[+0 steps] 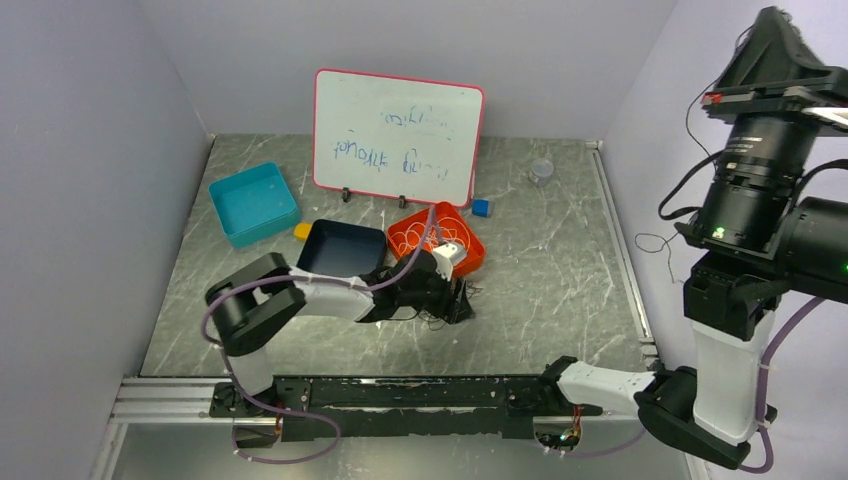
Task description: Untangle the cables
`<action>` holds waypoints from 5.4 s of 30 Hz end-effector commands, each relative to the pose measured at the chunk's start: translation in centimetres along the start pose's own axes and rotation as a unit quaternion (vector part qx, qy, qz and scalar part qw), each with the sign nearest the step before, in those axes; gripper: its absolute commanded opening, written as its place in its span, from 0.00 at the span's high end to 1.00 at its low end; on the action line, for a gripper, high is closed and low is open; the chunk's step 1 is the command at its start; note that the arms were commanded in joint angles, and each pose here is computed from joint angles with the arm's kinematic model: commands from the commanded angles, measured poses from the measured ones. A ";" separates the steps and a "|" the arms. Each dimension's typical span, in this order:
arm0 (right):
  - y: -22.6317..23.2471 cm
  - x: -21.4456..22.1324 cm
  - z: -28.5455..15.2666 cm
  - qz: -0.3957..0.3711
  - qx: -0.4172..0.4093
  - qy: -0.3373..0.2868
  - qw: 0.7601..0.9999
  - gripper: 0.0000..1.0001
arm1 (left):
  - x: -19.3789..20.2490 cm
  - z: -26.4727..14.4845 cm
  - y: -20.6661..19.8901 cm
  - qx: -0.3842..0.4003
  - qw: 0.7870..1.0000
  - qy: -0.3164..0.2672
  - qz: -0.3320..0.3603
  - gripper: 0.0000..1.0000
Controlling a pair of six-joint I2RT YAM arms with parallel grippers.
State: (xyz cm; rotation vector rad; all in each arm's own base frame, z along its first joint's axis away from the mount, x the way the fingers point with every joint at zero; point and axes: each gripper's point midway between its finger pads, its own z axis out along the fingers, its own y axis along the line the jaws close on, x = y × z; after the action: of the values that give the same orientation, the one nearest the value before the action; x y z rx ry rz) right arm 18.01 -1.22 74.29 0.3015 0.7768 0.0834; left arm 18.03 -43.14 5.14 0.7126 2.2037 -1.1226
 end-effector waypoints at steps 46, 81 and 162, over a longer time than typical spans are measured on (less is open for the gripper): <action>31.9 26.2 -6.6 0.220 -0.441 0.258 0.831 1.00 | -9.1 -30.3 8.7 -0.345 0.885 -0.295 -0.101 0.10; 33.3 24.9 -9.6 0.242 -0.473 0.261 0.806 1.00 | -21.3 -18.0 4.9 -0.228 0.898 -0.286 0.243 0.04; 40.1 59.3 -28.7 0.155 -0.501 0.486 0.699 1.00 | -20.2 -44.1 42.8 -0.462 0.807 -0.327 -0.168 0.71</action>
State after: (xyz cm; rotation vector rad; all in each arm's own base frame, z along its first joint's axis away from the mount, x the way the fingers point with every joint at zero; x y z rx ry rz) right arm 41.04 53.63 24.50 -0.7849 1.6767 1.0018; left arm 51.35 12.27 18.22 -0.4044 1.8890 -0.1412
